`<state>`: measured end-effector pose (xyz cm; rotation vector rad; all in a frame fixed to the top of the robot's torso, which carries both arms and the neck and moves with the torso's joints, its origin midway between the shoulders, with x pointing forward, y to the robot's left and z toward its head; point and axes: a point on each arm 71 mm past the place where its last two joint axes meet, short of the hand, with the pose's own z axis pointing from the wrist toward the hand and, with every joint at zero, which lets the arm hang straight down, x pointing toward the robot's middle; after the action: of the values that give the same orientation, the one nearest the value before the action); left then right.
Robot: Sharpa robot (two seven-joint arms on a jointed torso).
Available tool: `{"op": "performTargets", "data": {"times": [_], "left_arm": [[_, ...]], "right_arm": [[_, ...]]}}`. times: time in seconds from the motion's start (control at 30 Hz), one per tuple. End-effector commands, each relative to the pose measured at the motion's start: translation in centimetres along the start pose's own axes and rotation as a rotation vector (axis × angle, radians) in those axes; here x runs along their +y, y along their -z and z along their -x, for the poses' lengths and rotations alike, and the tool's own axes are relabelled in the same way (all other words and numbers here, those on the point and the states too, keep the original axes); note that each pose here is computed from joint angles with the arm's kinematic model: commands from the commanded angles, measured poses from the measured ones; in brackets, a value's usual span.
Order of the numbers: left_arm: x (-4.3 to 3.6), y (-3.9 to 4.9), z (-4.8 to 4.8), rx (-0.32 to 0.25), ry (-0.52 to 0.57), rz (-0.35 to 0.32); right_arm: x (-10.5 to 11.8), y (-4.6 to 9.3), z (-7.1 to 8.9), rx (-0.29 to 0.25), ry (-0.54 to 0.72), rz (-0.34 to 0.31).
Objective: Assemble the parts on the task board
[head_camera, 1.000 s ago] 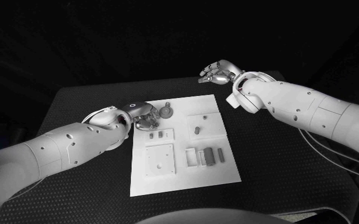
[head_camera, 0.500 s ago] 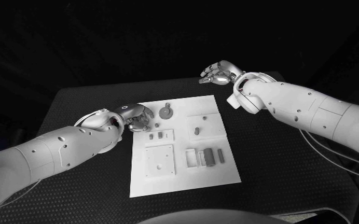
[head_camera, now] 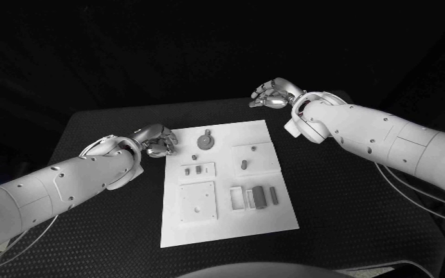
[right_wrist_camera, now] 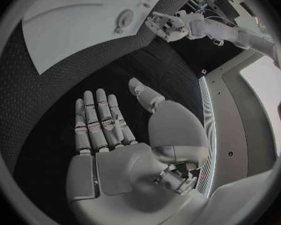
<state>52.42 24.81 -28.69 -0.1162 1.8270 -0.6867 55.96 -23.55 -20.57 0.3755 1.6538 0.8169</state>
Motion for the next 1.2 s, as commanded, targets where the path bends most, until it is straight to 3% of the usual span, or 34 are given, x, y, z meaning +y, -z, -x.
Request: {"op": "performTargets", "data": {"times": [0.03,0.33,0.47,0.63,0.83,1.03,1.2], "left_arm": [[0.43,0.18,0.83,-0.015,0.257,0.027],[1.68,1.35,2.74,-0.075,0.571,0.066],[1.54,1.79,4.03,-0.104,0.646,0.057],[1.27,2.20,5.02,-0.140,0.747,0.060],[0.58,2.20,4.90,-0.124,0.763,0.045],[0.44,2.41,4.95,-0.122,0.764,0.038],[0.37,2.38,4.96,-0.124,0.764,0.035]], "right_arm": [[-0.1,0.2,-0.4,0.065,0.143,0.025],[0.0,0.9,-1.4,0.171,0.402,0.065],[0.1,1.4,-2.3,0.226,0.555,0.078],[0.3,1.7,-2.9,0.222,0.662,0.099],[0.1,2.3,-3.5,0.234,0.746,0.109],[0.0,2.9,-4.3,0.253,0.780,0.123],[0.3,2.9,-4.6,0.228,0.783,0.147]]}}
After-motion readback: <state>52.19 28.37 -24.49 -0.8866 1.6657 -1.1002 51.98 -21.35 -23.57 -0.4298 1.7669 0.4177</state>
